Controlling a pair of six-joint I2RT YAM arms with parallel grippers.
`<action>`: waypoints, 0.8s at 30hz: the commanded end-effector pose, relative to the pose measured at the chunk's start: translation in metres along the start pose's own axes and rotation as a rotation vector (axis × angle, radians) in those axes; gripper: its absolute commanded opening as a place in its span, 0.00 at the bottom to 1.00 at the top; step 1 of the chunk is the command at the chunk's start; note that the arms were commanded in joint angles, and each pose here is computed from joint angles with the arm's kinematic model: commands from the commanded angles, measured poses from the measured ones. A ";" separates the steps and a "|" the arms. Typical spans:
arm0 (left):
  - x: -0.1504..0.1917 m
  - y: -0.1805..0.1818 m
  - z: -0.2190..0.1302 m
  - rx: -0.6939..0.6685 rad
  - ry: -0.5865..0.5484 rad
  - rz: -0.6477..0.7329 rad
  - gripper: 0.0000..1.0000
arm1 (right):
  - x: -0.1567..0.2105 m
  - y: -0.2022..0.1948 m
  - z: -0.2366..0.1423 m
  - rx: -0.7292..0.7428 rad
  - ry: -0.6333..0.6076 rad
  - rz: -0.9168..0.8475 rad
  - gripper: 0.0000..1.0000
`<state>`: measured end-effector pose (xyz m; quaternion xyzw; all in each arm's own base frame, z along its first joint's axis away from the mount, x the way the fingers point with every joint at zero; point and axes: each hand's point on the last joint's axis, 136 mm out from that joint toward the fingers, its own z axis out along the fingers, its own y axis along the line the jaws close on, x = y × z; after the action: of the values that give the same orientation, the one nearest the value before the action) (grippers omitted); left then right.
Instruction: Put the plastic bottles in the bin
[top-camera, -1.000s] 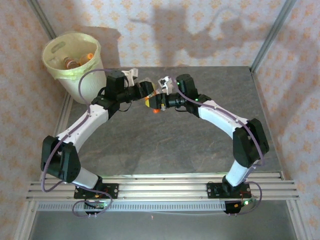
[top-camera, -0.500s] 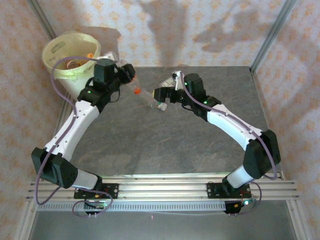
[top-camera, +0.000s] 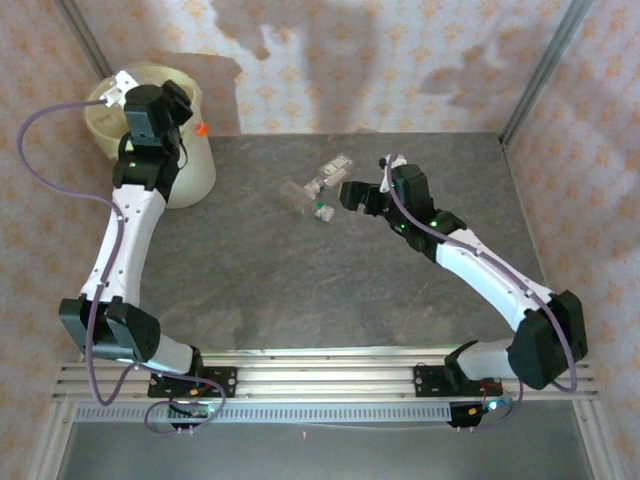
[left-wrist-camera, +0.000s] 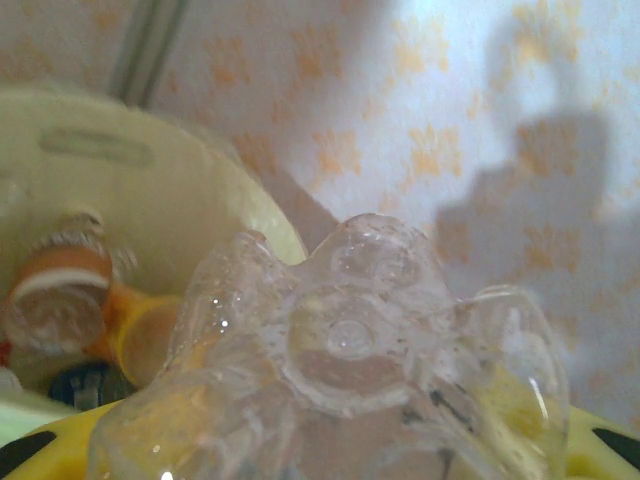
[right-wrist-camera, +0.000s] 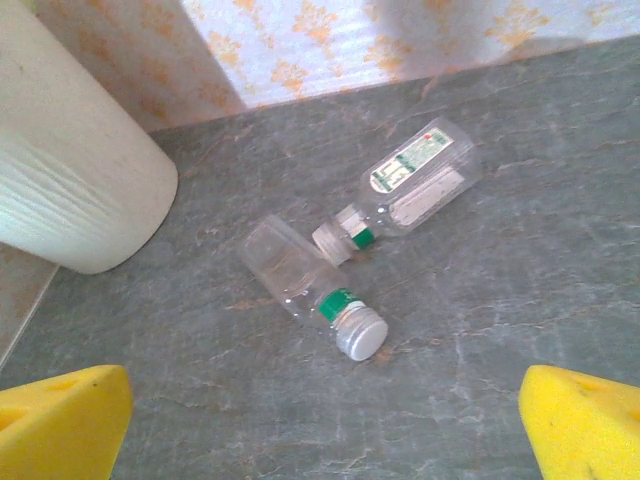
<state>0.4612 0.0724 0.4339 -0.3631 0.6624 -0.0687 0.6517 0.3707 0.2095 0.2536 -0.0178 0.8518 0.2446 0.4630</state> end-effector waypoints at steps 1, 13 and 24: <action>-0.051 0.000 0.004 -0.048 -0.186 -0.007 0.46 | -0.001 -0.017 -0.013 0.067 -0.025 -0.009 0.99; -0.074 0.011 0.074 -0.215 -0.236 -0.088 0.50 | 0.005 -0.039 -0.023 0.135 -0.036 -0.007 0.99; -0.043 0.079 0.137 -0.415 -0.289 -0.391 0.56 | 0.000 -0.045 -0.031 0.169 -0.062 -0.003 0.99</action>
<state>0.5693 0.1798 0.4145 -0.5467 0.5358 -0.0086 0.6434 0.3568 0.1665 0.2445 0.0175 0.8598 0.1873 0.4747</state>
